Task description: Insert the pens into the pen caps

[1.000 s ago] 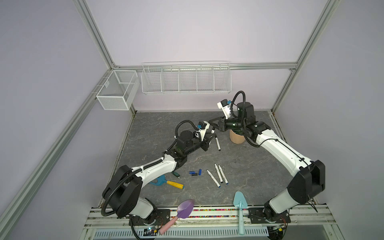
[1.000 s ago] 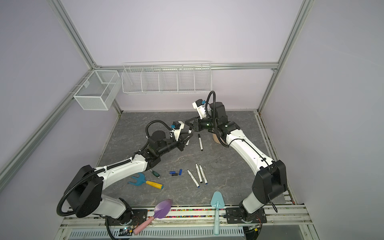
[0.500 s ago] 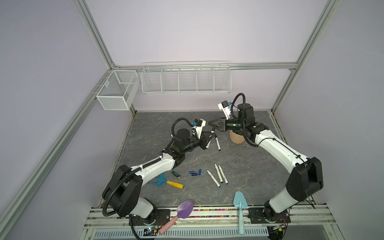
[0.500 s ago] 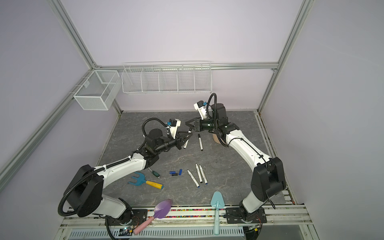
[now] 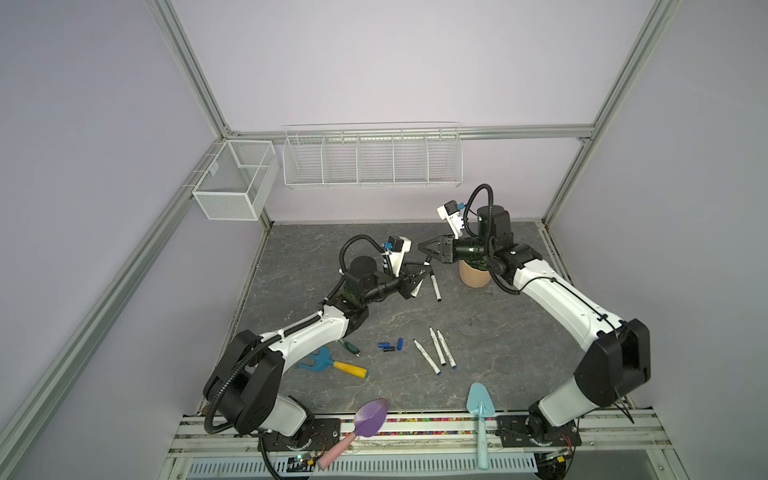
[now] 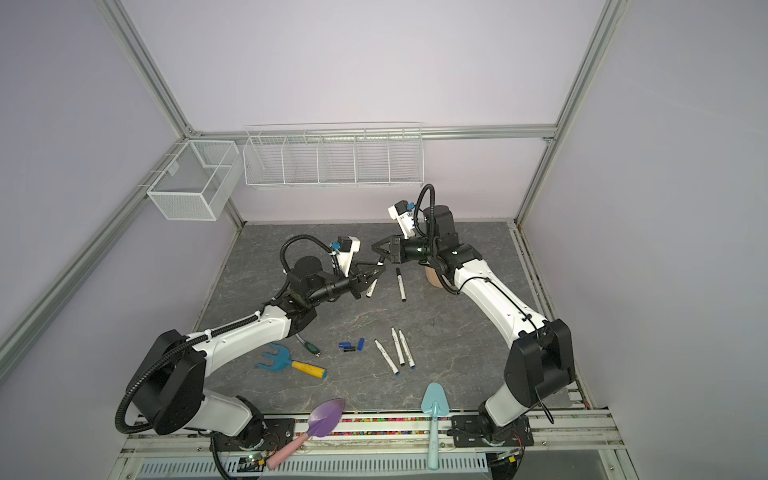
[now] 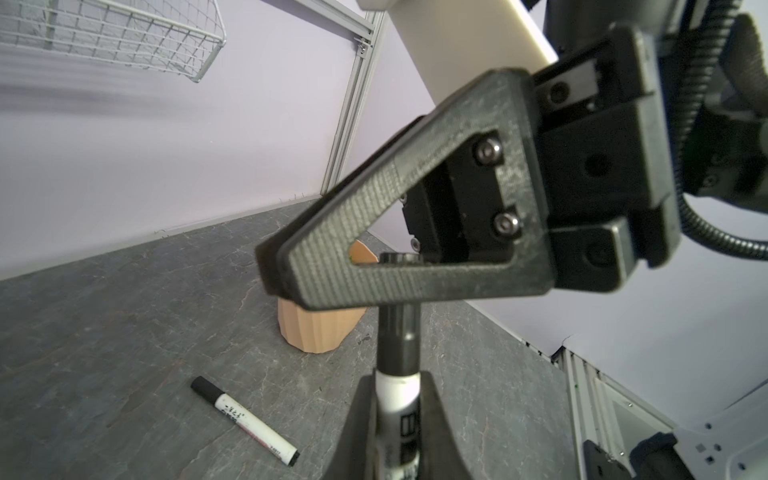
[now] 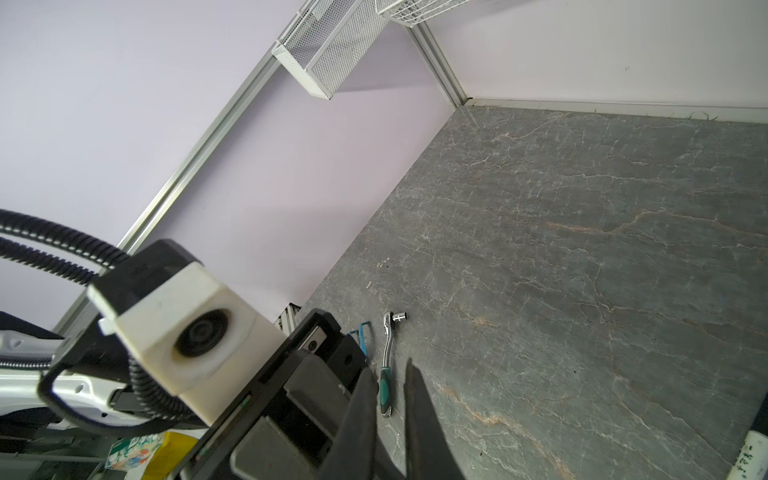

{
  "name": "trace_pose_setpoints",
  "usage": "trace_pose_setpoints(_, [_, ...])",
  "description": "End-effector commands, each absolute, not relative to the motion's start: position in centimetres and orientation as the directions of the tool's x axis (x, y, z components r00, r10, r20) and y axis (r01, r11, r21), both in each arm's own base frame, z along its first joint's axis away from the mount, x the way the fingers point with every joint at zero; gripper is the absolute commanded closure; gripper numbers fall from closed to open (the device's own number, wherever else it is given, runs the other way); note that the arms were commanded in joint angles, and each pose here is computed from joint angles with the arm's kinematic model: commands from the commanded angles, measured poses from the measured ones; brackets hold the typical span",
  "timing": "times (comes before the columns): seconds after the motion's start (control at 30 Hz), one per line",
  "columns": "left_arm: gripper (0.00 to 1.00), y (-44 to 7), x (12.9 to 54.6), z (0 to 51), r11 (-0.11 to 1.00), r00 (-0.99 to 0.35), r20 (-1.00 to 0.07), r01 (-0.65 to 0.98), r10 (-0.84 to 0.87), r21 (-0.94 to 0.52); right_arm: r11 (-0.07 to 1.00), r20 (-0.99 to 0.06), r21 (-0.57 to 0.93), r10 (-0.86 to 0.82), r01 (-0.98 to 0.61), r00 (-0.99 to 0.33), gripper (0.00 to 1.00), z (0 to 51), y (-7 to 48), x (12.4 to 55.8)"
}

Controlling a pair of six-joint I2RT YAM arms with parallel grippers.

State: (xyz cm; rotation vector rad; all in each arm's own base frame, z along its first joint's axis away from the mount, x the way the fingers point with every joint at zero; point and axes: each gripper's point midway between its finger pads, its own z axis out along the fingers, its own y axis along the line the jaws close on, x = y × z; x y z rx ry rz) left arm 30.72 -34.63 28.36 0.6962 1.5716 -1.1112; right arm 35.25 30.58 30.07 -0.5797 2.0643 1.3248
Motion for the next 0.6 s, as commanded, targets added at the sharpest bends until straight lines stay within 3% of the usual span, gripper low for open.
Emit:
trace_pose_setpoints(0.0, [1.00,-29.5,29.3,48.2,0.546,0.298,-0.851,0.838,-0.432,0.016,0.453,-0.257,0.829,-0.209,-0.326,-0.944,0.93,20.5,30.5,28.3])
trace_pose_setpoints(0.23, [1.00,-30.3,30.1,46.9,0.588,0.316,-0.861,0.809,-0.398,0.025,0.552,-0.251,0.737,-0.313,-0.391,-0.916,0.93,18.1,31.0,26.5])
trace_pose_setpoints(0.57, [1.00,-32.1,31.6,42.0,0.550,0.166,-0.907,0.831,-0.386,-0.082,0.518,-0.362,0.769,-0.129,-0.374,-0.923,0.92,21.7,28.9,30.2])
